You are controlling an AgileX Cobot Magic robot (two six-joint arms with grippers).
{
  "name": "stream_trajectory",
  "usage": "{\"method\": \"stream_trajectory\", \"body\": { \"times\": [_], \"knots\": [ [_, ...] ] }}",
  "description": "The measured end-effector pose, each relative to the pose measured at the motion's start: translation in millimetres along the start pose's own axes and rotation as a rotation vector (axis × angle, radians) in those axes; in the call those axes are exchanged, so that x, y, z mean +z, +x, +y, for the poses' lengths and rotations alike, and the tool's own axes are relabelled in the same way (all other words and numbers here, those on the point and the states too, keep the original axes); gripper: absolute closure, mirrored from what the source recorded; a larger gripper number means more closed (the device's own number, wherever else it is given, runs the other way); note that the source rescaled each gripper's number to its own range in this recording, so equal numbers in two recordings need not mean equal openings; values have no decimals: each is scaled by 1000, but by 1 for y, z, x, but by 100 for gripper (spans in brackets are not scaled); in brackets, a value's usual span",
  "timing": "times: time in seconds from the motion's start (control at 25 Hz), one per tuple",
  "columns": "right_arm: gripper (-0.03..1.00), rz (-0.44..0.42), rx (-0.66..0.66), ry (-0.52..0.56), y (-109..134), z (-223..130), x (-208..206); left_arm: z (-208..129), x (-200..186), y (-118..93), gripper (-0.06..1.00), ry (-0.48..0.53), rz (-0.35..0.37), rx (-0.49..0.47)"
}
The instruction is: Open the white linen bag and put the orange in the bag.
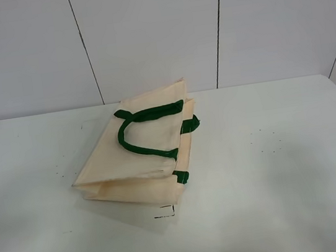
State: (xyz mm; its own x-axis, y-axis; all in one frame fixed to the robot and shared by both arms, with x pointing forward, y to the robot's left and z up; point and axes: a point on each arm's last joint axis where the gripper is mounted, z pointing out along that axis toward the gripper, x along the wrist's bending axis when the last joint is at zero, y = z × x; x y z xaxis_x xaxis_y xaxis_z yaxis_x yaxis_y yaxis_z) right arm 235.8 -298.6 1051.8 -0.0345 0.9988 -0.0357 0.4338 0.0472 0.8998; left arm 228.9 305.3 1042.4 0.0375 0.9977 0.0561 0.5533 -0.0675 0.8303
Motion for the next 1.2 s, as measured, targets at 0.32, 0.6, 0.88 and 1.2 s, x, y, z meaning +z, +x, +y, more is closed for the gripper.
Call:
{"method": "stream_trajectory", "body": {
  "times": [0.32,0.6,0.88,1.2],
  "knots": [
    [-3,0,0,0,0,0,0,0,0,0,7,0,-3,1],
    [-3,0,0,0,0,0,0,0,0,0,7,0,-5,0],
    [-3,0,0,0,0,0,0,0,0,-1,7,0,-9,-2],
    [-3,0,0,0,0,0,0,0,0,-1,7,0,-12,-3]
  ]
}}
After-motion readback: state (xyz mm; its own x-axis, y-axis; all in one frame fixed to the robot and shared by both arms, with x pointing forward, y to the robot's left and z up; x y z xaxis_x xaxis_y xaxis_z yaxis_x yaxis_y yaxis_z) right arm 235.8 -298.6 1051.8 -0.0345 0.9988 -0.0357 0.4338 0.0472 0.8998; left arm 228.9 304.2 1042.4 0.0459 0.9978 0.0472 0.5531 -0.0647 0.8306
